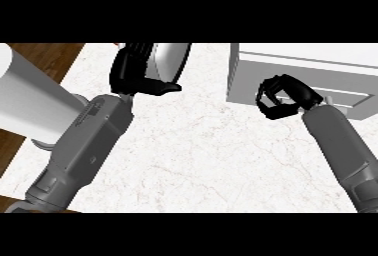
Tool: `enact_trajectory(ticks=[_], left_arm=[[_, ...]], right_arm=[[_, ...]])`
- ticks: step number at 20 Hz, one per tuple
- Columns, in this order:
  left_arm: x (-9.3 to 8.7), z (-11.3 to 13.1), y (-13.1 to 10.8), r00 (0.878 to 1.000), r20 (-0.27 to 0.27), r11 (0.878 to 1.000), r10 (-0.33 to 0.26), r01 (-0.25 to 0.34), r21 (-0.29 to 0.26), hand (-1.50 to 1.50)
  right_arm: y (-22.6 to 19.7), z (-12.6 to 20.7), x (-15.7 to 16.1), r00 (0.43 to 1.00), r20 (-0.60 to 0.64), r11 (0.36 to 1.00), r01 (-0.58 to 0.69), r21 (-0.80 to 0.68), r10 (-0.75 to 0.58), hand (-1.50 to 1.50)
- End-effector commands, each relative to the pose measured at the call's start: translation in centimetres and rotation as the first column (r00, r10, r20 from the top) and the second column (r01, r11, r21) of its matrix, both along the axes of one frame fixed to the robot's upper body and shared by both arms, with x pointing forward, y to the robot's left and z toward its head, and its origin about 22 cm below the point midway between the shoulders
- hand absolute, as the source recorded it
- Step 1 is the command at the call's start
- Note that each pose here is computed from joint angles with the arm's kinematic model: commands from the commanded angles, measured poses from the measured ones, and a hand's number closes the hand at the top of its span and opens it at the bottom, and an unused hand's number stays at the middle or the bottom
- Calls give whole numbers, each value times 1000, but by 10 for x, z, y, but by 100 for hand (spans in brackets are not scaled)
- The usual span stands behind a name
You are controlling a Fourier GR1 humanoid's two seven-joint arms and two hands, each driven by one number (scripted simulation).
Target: Pick up the cup, place it into the drawer and close the drawer
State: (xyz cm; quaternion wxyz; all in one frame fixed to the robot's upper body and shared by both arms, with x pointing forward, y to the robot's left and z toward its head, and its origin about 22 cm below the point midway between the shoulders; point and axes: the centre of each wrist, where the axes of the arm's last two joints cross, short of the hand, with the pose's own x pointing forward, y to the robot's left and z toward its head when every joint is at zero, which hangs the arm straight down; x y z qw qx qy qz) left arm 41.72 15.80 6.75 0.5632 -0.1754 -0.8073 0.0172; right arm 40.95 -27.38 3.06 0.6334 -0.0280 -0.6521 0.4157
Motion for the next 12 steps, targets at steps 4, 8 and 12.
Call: enact_trajectory(ticks=[4, 8, 12], left_arm=[[-7, -11, 6, 999, -15, 999, -39, 39, -12, -150], [-6, -6, 10, 999, 4, 999, -38, 38, -9, -150], [-9, -13, 12, 999, -9, 999, -39, 39, -14, -150]], right_arm=[[-32, 87, 30, 965, 199, 984, 180, -17, -173, 150], [-43, 102, 30, 969, 183, 986, 167, 20, -168, 150], [-50, 97, 25, 971, 172, 986, 166, 22, -167, 150]])
